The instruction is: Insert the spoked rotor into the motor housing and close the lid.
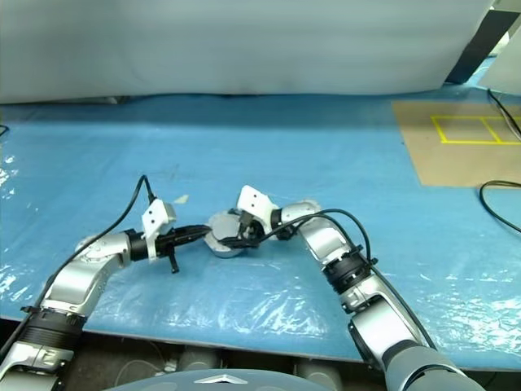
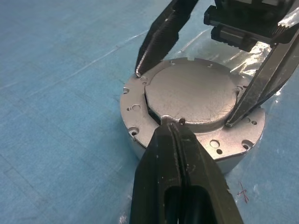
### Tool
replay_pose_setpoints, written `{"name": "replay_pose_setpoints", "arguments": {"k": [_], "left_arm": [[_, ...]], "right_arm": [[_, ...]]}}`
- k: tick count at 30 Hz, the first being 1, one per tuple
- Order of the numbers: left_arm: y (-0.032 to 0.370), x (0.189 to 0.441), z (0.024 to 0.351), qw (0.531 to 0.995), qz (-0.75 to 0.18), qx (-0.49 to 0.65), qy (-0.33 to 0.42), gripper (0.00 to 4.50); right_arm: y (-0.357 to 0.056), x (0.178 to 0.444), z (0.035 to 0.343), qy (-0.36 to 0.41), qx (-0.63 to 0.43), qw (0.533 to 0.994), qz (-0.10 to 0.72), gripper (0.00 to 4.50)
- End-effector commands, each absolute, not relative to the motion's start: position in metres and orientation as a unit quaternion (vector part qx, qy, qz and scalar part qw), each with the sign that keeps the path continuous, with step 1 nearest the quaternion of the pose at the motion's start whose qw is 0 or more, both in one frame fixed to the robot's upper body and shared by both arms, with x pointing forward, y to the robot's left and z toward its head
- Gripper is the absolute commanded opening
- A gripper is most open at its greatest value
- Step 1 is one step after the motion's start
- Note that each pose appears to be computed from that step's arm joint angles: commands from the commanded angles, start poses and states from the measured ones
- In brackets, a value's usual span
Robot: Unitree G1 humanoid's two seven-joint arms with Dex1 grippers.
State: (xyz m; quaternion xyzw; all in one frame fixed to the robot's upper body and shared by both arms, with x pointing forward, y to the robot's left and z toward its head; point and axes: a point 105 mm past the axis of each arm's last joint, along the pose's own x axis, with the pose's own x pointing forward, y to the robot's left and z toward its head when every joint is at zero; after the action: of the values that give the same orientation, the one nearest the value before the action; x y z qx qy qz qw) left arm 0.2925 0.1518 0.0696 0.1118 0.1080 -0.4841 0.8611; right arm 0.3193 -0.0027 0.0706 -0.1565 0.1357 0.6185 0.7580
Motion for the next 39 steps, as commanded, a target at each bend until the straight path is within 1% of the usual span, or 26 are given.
{"name": "replay_pose_setpoints", "arguments": {"k": [1,7,9,11,14,17,20,24,27,31,39], "left_arm": [[0.154,0.288,0.052,0.855,-0.485,0.113,0.146,0.00],[0.153,0.289,0.053,0.854,-0.488,0.113,0.144,0.00],[0.153,0.290,0.052,0.854,-0.487,0.114,0.145,0.00],[0.154,0.290,0.052,0.854,-0.486,0.113,0.145,0.00],[0.155,0.290,0.052,0.854,-0.486,0.113,0.146,0.00],[0.154,0.289,0.052,0.853,-0.488,0.113,0.147,0.00],[0.154,0.289,0.052,0.854,-0.487,0.112,0.147,0.00],[0.156,0.289,0.052,0.854,-0.487,0.113,0.148,0.00],[0.157,0.289,0.052,0.853,-0.486,0.114,0.149,0.00],[0.157,0.289,0.052,0.854,-0.485,0.113,0.149,0.00],[0.158,0.288,0.050,0.854,-0.485,0.116,0.152,0.00]], "right_arm": [[-0.023,0.315,0.052,0.217,-0.099,0.759,0.606,4.49],[-0.023,0.324,0.112,0.134,-0.016,0.773,0.621,4.49],[-0.024,0.323,0.125,0.114,0.004,0.771,0.627,4.49],[-0.027,0.325,0.130,0.109,0.022,0.778,0.619,4.49],[-0.030,0.327,0.127,0.118,0.030,0.785,0.607,4.49],[-0.040,0.330,0.110,0.175,0.058,0.790,0.584,4.49],[-0.051,0.314,0.086,0.262,0.087,0.762,0.586,4.49],[-0.059,0.303,0.083,0.328,0.192,0.725,0.574,4.49],[-0.059,0.297,0.080,0.348,0.223,0.711,0.569,4.49],[-0.050,0.294,0.072,0.359,0.230,0.708,0.564,4.49],[-0.036,0.302,0.073,0.349,0.259,0.714,0.550,4.49]]}}
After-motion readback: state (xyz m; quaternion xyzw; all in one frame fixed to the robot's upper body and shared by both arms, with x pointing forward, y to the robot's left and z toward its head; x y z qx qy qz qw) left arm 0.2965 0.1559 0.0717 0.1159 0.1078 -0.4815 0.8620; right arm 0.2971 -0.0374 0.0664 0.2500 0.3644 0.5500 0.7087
